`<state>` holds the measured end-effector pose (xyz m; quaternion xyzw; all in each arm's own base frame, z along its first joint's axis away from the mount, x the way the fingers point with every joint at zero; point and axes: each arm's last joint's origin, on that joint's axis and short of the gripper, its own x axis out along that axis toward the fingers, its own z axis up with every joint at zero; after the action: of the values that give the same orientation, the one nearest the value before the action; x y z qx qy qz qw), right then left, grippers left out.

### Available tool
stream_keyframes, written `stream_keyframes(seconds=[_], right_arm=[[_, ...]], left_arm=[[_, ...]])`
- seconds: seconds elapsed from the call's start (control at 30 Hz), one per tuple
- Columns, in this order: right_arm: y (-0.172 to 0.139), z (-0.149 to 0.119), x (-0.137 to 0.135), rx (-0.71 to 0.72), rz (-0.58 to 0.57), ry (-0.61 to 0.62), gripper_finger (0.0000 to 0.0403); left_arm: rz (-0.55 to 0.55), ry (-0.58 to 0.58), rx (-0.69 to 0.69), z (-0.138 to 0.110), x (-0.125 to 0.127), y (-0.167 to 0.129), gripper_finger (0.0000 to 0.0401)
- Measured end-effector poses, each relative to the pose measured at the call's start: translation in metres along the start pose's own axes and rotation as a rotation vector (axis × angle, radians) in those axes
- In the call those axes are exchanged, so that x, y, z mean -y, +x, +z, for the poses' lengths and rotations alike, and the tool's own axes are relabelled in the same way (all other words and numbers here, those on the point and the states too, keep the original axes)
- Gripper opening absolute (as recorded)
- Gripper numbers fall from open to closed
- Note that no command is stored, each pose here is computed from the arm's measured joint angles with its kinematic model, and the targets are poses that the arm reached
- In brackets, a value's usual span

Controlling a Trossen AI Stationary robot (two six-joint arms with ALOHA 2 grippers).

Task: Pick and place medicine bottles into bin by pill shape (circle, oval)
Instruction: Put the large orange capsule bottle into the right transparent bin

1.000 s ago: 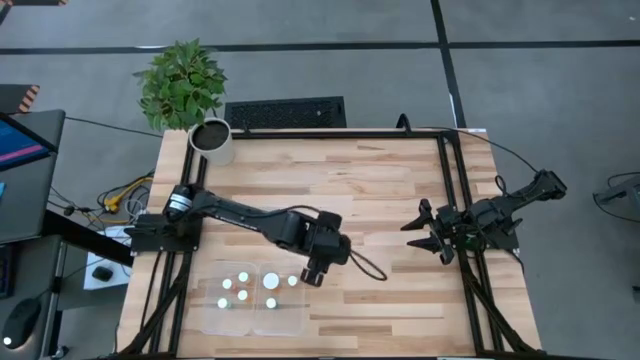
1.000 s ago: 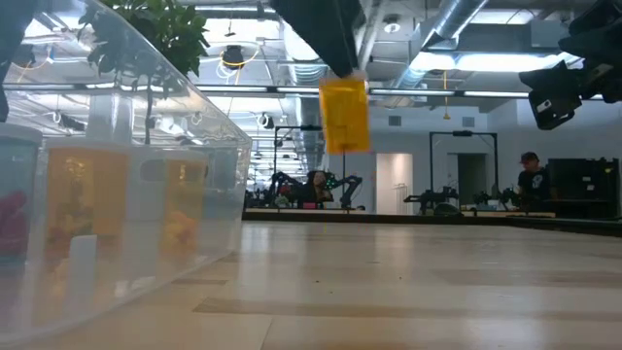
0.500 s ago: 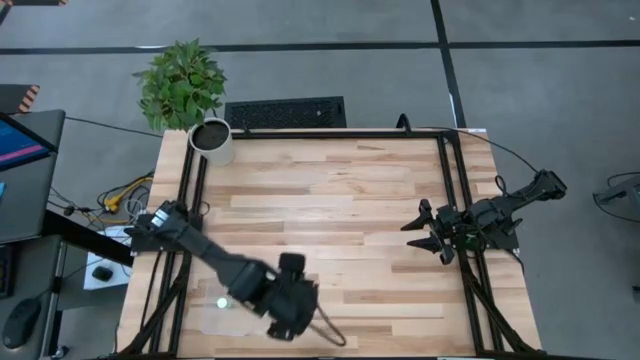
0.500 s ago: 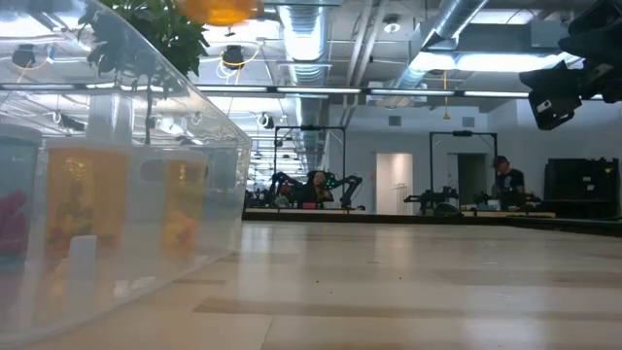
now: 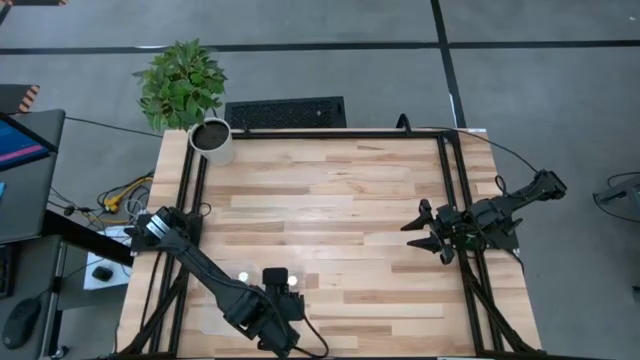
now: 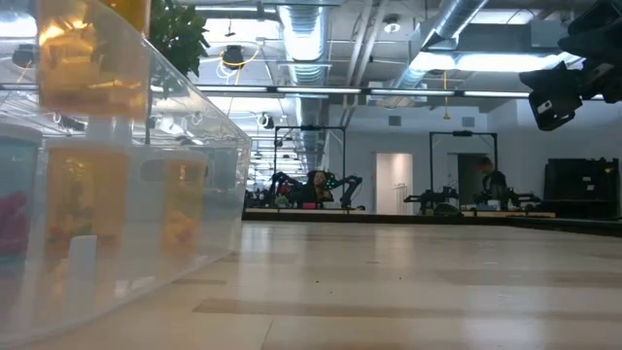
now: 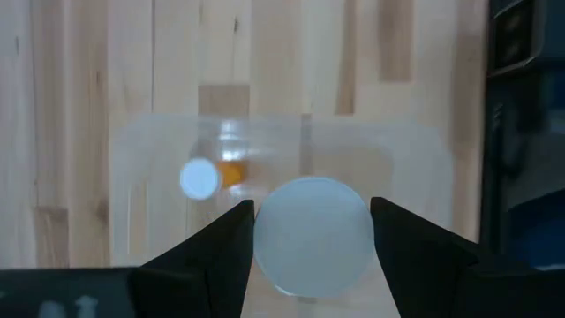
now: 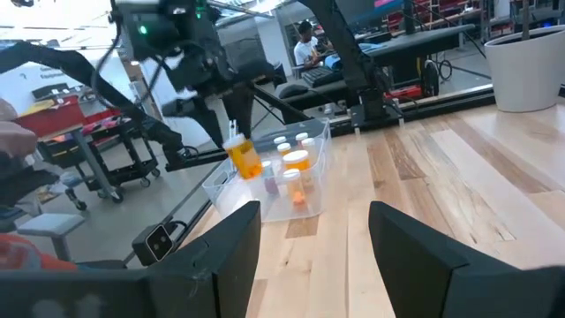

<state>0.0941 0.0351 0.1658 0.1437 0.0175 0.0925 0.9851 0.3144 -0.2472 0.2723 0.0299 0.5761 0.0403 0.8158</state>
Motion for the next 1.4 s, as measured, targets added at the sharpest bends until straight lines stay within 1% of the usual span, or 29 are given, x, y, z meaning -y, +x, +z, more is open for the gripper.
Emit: stream_keyframes(seconds=[0.07, 0.17, 0.27, 0.3, 0.4, 0.63, 1.17, 1.4], right_arm=[[0.000, 0.000, 0.000, 0.000, 0.000, 0.000, 0.0226], [0.000, 0.000, 0.000, 0.000, 0.000, 0.000, 0.0226], [0.000, 0.000, 0.000, 0.000, 0.000, 0.000, 0.0226], [0.000, 0.000, 0.000, 0.000, 0.000, 0.000, 0.0226], [0.000, 0.000, 0.000, 0.000, 0.000, 0.000, 0.0226], [0.000, 0.000, 0.000, 0.000, 0.000, 0.000, 0.0226], [0.000, 0.000, 0.000, 0.000, 0.000, -0.001, 0.0226], [0.000, 0.000, 0.000, 0.000, 0.000, -0.002, 0.0226]], left_arm=[[0.004, 0.011, -0.007, -0.002, 0.001, 0.007, 0.0204], [-0.036, 0.028, 0.007, 0.000, 0.001, 0.017, 0.0204], [-0.051, 0.059, 0.024, 0.003, -0.001, 0.024, 0.0204], [-0.057, 0.060, 0.033, 0.005, -0.002, 0.027, 0.0204], [-0.067, 0.058, -0.013, 0.002, -0.006, 0.035, 0.0204], [-0.123, 0.034, -0.027, 0.000, -0.009, 0.055, 0.0204], [-0.110, 0.024, -0.032, -0.002, -0.010, 0.057, 0.0204], [-0.118, 0.009, -0.043, -0.006, -0.010, 0.065, 0.0204]])
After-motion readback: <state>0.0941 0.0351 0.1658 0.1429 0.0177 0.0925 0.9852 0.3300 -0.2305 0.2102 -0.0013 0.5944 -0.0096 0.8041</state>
